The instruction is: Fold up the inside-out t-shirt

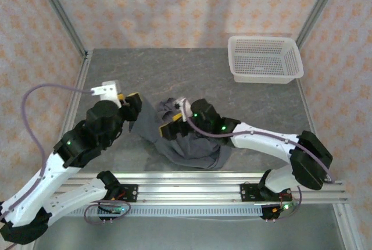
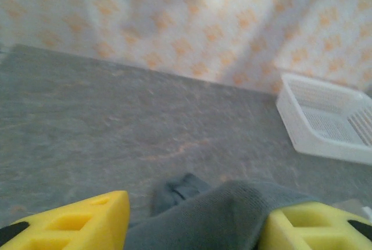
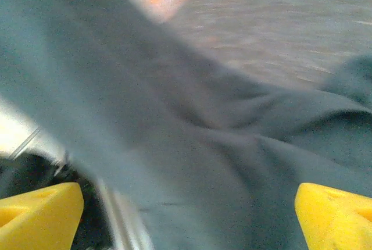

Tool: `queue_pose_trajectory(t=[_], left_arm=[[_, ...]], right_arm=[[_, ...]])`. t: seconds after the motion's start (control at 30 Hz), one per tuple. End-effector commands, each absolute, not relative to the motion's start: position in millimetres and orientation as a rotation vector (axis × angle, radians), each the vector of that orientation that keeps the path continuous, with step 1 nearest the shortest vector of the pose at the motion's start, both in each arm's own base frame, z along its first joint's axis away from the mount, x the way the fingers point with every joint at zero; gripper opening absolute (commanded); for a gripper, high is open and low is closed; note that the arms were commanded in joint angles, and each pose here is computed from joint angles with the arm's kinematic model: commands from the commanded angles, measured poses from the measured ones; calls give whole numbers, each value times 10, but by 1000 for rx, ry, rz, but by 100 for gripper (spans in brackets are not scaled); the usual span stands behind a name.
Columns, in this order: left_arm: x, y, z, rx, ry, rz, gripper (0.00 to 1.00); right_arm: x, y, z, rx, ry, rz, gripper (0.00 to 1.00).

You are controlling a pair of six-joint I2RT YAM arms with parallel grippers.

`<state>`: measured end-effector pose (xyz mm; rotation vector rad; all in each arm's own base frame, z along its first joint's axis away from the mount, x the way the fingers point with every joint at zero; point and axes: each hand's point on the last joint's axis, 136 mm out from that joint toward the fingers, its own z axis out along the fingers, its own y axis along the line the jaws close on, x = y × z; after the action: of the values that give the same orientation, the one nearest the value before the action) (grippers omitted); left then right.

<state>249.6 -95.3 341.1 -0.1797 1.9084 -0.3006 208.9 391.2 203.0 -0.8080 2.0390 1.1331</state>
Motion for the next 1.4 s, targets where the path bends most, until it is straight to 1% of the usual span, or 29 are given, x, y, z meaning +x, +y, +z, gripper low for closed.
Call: queue_pose_trajectory(t=[0.0, 0.03, 0.07, 0.1, 0.17, 0.23, 0.3, 0.37, 0.43, 0.47, 0.53, 0.6, 0.63, 0.67, 0.77, 0.87, 1.0, 1.1, 1.23, 1.3, 1.37], left_arm=[[2368, -1183, 3540, -65, 1910, -481, 54], [2346, -1250, 3600, -42, 1892, -535, 54], [2325, -1291, 3646, -22, 1885, -569, 54], [2315, -1306, 3674, -13, 1891, -580, 54], [2316, -1300, 3646, -5, 1947, -560, 54], [2322, -1263, 3619, -5, 1986, -521, 54], [2331, -1196, 3595, -19, 1989, -481, 55], [2356, -1121, 3584, -52, 1981, -444, 56], [2413, -1080, 3544, -85, 1988, -415, 58], [2463, -1058, 3497, -109, 1999, -392, 58], [2589, -1010, 3355, -157, 2039, -333, 58], [2762, -953, 3115, -222, 2106, -284, 58], [2876, -948, 2964, -250, 2152, -292, 58], [3003, -952, 2765, -286, 2213, -309, 58], [3338, -1113, 2174, -304, 2415, -367, 58], [3609, -1382, 1664, -232, 2580, -397, 58], [3920, -1664, 1237, -199, 2661, -485, 59], [4109, -1697, 994, -189, 2709, -429, 60], [4319, -1564, 658, -153, 2754, -231, 62], [4371, -1572, 566, -109, 2773, -209, 61], [4413, -1580, 513, -85, 2785, -198, 58]], right_arm=[[2101, 4266, 2348, -932, 1806, 1199, 92], [2171, 4321, 2313, -912, 1822, 1187, 87], [2263, 4351, 2279, -879, 1839, 1160, 76], [2358, 4355, 2242, -834, 1864, 1125, 58], [2663, 4232, 2138, -660, 1962, 1017, 0], [2935, 4008, 2002, -485, 2050, 971, 0], [2959, 3920, 1955, -456, 2089, 1052, 0], [2671, 4049, 2009, -611, 2061, 1190, 1], [2257, 4242, 1998, -820, 2051, 1314, 6], [2046, 4322, 1959, -927, 2053, 1341, 7], [1830, 4371, 1884, -1022, 2076, 1346, 11], [1914, 4263, 1871, -923, 2096, 1321, 20], [2043, 4130, 1856, -826, 2108, 1264, 26], [2217, 3947, 1818, -709, 2127, 1168, 35], [2728, 3202, 1587, -328, 2223, 757, 55], [2820, 2766, 1453, -203, 2281, 540, 56], [2761, 2602, 1399, -168, 2301, 495, 59], [2713, 2558, 1375, -169, 2314, 491, 61], [2692, 2514, 1409, -164, 2310, 488, 62], [2683, 2510, 1423, -168, 2309, 490, 62], [2685, 2503, 1444, -172, 2308, 485, 63]])
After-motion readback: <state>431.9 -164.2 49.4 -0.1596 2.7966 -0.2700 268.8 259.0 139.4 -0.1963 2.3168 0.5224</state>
